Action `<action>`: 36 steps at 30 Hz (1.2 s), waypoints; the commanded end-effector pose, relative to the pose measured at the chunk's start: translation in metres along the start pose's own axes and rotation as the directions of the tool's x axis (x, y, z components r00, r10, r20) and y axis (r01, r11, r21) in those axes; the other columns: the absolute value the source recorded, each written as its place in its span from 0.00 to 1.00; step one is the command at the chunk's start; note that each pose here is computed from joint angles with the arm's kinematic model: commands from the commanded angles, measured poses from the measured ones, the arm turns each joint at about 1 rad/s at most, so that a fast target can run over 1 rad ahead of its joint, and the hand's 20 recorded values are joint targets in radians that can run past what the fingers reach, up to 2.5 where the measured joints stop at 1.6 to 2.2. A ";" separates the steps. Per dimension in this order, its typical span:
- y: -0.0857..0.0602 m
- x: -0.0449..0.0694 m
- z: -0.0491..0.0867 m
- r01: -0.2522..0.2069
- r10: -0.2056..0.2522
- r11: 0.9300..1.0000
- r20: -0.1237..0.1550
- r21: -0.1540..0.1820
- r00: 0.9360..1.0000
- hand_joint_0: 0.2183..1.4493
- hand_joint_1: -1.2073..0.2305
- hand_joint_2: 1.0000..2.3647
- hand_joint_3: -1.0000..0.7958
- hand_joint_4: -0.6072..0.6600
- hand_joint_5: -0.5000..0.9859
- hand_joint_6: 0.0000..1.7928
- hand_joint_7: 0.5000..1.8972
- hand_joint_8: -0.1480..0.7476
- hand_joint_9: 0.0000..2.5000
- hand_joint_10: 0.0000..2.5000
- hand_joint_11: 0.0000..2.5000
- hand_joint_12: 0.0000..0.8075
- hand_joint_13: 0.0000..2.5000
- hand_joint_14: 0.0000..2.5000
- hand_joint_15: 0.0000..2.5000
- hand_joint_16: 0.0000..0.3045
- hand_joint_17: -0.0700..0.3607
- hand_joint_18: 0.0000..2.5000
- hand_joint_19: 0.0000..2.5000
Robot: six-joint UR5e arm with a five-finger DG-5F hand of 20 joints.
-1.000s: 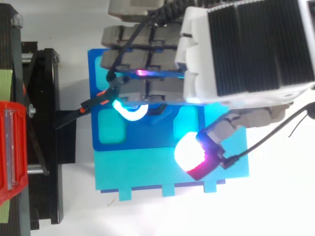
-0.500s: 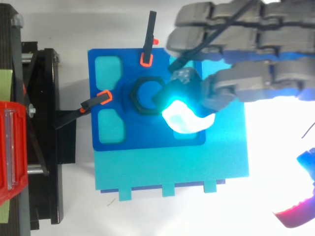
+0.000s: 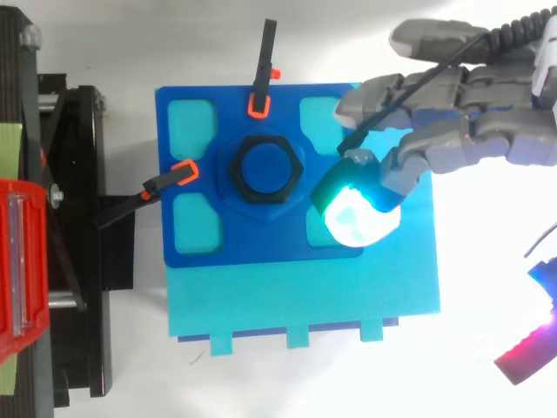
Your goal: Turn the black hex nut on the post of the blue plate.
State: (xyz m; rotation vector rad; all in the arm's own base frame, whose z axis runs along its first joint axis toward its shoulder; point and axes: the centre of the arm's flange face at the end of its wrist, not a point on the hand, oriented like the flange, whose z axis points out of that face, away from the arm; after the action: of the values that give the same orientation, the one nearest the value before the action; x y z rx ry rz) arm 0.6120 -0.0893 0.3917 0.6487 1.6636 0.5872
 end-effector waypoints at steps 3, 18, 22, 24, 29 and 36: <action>0.001 0.001 0.000 -0.094 0.094 0.996 -0.004 -0.003 0.996 0.17 0.48 0.00 0.28 0.54 0.18 0.28 0.09 0.37 0.01 0.00 0.00 0.46 0.00 0.00 0.00 0.20 0.48 0.00 0.01; 0.002 0.001 0.000 -0.090 0.090 0.996 -0.001 -0.005 0.996 0.17 0.48 0.00 0.28 0.59 0.18 0.28 0.07 0.36 0.00 0.00 0.00 0.45 0.00 0.00 0.00 0.19 0.47 0.00 0.02; 0.002 0.001 0.000 -0.090 0.090 0.996 -0.001 -0.005 0.996 0.17 0.48 0.00 0.28 0.60 0.18 0.28 0.06 0.36 0.00 0.00 0.00 0.45 0.00 0.00 0.00 0.19 0.47 0.00 0.02; 0.002 0.001 0.000 -0.090 0.090 0.996 -0.001 -0.005 0.996 0.19 0.48 0.00 0.28 0.61 0.19 0.28 0.05 0.35 0.00 0.00 0.00 0.44 0.00 0.00 0.00 0.19 0.46 0.00 0.01; 0.002 0.001 0.000 -0.088 0.088 0.996 -0.001 -0.005 0.996 0.20 0.47 0.00 0.28 0.55 0.19 0.28 0.00 0.35 0.00 0.00 0.00 0.43 0.00 0.00 0.00 0.18 0.45 0.00 0.01; 0.001 0.002 0.001 -0.088 0.088 0.996 -0.002 -0.004 0.996 0.20 0.48 0.00 0.28 0.56 0.19 0.28 0.02 0.35 0.00 0.00 0.00 0.43 0.00 0.00 0.00 0.18 0.46 0.00 0.01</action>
State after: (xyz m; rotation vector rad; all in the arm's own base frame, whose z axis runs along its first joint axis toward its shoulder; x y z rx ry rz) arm 0.6124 -0.0875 0.3919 0.7217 1.6403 0.6546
